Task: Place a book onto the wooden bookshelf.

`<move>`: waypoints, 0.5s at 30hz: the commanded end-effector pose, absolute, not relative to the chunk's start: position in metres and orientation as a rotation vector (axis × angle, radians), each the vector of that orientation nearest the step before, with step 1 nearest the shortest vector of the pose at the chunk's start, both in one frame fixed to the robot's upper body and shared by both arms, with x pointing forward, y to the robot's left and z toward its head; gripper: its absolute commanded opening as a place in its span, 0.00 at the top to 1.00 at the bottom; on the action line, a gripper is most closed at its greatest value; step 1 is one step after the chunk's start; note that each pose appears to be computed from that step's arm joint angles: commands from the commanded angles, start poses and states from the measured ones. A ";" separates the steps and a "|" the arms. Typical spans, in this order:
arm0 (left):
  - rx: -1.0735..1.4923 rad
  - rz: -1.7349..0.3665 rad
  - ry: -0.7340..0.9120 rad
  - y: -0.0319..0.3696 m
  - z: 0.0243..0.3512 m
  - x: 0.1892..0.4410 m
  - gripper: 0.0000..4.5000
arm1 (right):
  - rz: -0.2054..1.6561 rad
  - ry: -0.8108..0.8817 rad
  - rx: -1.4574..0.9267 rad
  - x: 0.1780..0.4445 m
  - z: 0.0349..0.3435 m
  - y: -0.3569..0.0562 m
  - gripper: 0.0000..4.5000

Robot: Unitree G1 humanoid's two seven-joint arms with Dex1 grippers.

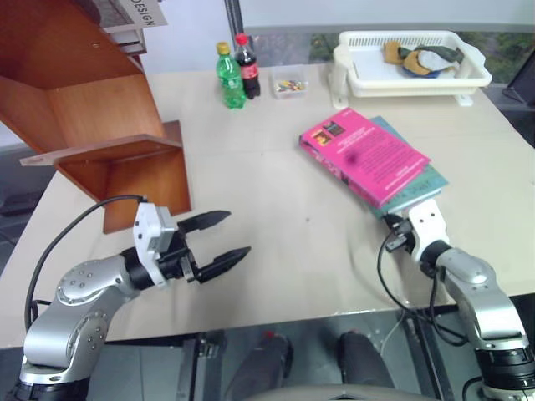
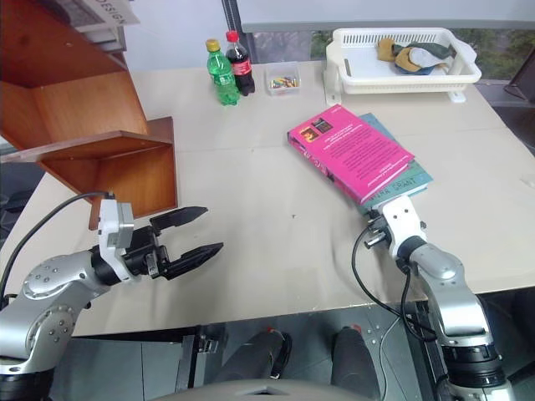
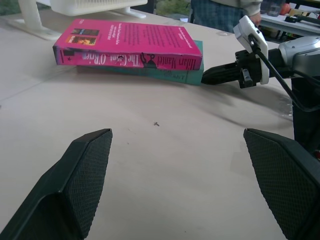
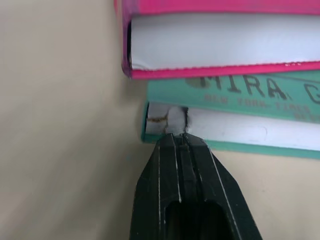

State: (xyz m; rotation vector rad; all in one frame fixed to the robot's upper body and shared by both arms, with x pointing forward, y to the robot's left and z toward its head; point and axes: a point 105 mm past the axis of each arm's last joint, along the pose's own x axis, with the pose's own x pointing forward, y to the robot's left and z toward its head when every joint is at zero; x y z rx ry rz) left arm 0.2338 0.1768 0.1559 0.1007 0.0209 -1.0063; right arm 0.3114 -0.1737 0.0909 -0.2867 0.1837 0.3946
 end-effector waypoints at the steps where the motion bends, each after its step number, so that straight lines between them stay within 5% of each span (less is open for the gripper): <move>1: 0.135 -1.013 -0.021 0.178 0.166 0.230 0.00 | 0.408 0.094 -0.288 0.315 0.116 -0.162 0.99; 15: 0.158 -1.200 -0.015 0.165 0.169 0.209 0.00 | 0.510 0.097 -0.262 0.327 0.100 -0.133 0.99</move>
